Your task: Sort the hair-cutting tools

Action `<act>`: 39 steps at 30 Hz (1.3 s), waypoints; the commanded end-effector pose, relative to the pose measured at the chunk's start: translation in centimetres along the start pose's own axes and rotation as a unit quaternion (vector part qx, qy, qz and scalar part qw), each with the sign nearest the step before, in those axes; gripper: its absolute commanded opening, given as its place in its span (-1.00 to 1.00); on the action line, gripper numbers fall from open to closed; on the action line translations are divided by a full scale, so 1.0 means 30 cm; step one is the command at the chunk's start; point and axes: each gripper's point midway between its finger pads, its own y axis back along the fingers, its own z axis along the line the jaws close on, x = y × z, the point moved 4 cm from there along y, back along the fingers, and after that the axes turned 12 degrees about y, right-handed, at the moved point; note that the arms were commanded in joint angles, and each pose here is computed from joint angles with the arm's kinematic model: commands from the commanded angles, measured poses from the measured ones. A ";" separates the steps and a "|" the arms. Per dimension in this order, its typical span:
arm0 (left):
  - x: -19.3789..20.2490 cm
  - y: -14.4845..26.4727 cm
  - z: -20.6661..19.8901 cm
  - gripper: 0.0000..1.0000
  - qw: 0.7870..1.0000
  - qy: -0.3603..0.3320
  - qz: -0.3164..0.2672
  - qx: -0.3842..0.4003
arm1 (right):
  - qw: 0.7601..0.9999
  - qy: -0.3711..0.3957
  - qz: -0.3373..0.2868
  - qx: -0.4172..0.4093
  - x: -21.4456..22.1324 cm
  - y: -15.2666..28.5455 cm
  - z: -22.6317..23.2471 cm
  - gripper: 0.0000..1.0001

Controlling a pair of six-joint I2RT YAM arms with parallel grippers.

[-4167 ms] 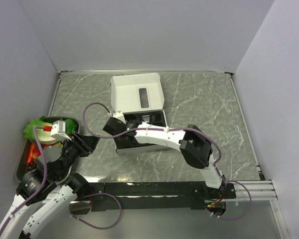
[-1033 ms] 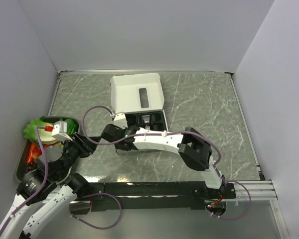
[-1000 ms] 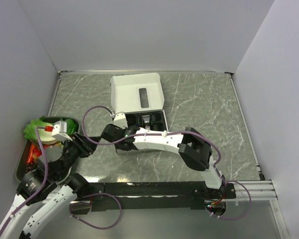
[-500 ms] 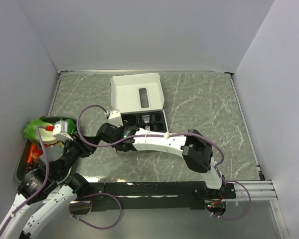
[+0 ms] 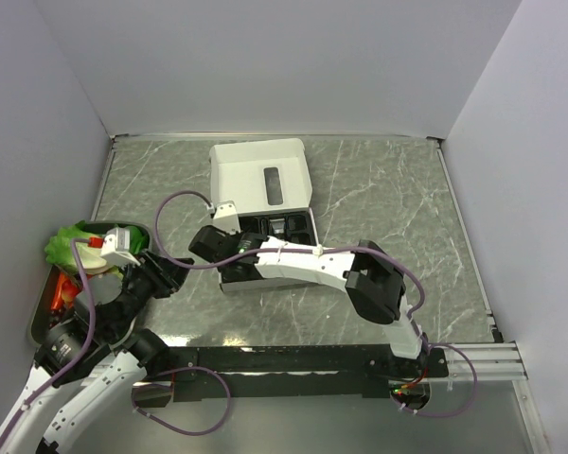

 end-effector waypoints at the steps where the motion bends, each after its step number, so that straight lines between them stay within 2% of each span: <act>1: -0.003 -0.012 -0.023 -0.21 1.000 0.002 0.000 0.013 | 1.000 -0.008 -0.009 0.000 -0.015 -0.005 0.005 -1.00; 25: -0.002 -0.011 -0.021 -0.21 1.000 0.002 0.001 0.011 | 0.998 -0.002 0.056 0.002 0.151 -0.129 0.029 -1.00; 35: -0.003 -0.013 -0.020 -0.21 1.000 0.003 0.000 0.008 | 0.999 -0.004 0.048 0.001 0.137 -0.126 0.020 -1.00; 39: -0.003 -0.015 -0.018 -0.21 1.000 0.003 0.001 0.005 | 1.000 -0.006 0.025 -0.008 0.083 -0.100 0.016 -1.00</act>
